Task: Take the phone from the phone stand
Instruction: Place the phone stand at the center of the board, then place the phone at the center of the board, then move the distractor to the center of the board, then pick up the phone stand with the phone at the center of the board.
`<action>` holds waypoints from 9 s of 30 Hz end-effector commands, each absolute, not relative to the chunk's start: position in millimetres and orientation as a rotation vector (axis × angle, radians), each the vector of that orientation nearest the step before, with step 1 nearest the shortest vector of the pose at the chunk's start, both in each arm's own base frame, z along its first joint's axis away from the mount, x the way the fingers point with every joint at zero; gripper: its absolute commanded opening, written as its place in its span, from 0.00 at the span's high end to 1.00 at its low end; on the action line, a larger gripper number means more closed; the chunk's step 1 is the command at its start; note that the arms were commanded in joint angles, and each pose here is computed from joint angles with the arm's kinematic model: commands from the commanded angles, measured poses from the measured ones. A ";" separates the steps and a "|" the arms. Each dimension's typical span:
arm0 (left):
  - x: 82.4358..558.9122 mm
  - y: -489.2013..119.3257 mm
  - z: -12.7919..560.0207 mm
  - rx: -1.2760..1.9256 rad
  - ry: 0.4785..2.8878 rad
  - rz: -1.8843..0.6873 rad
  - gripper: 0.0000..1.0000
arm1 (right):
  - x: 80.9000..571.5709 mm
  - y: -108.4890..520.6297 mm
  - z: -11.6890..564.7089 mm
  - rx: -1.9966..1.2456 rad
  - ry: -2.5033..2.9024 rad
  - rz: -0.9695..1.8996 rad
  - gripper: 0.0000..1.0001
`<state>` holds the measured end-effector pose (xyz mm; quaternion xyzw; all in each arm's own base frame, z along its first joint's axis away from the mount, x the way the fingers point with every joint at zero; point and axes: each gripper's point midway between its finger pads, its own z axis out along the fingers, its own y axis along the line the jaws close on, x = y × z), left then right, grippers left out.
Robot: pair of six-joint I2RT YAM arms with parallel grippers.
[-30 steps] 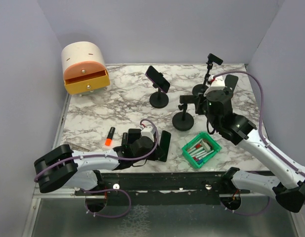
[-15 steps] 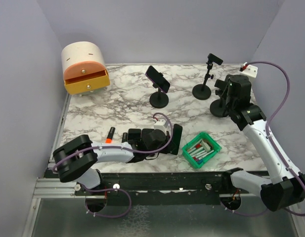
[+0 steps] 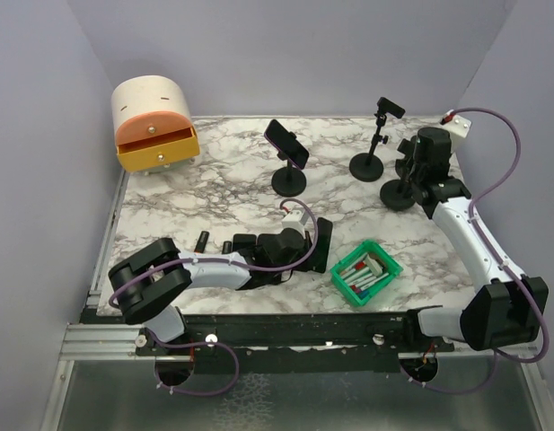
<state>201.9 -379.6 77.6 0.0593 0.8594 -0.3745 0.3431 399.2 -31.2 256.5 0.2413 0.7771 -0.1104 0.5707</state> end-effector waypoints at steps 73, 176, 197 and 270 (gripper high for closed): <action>191.7 -325.0 3.2 -0.215 2.461 -0.914 0.64 | 263.5 92.9 334.6 0.278 1.802 0.656 0.01; 152.0 -381.2 37.0 0.406 2.353 -0.741 1.00 | 230.9 98.6 384.0 0.205 1.749 0.707 0.00; 167.4 -500.9 39.0 0.473 2.301 -0.935 1.00 | 238.8 101.5 374.8 0.190 1.770 0.690 0.00; 453.6 -258.8 282.4 -0.155 1.685 -0.993 0.32 | 260.2 125.6 370.1 0.067 1.711 0.730 0.01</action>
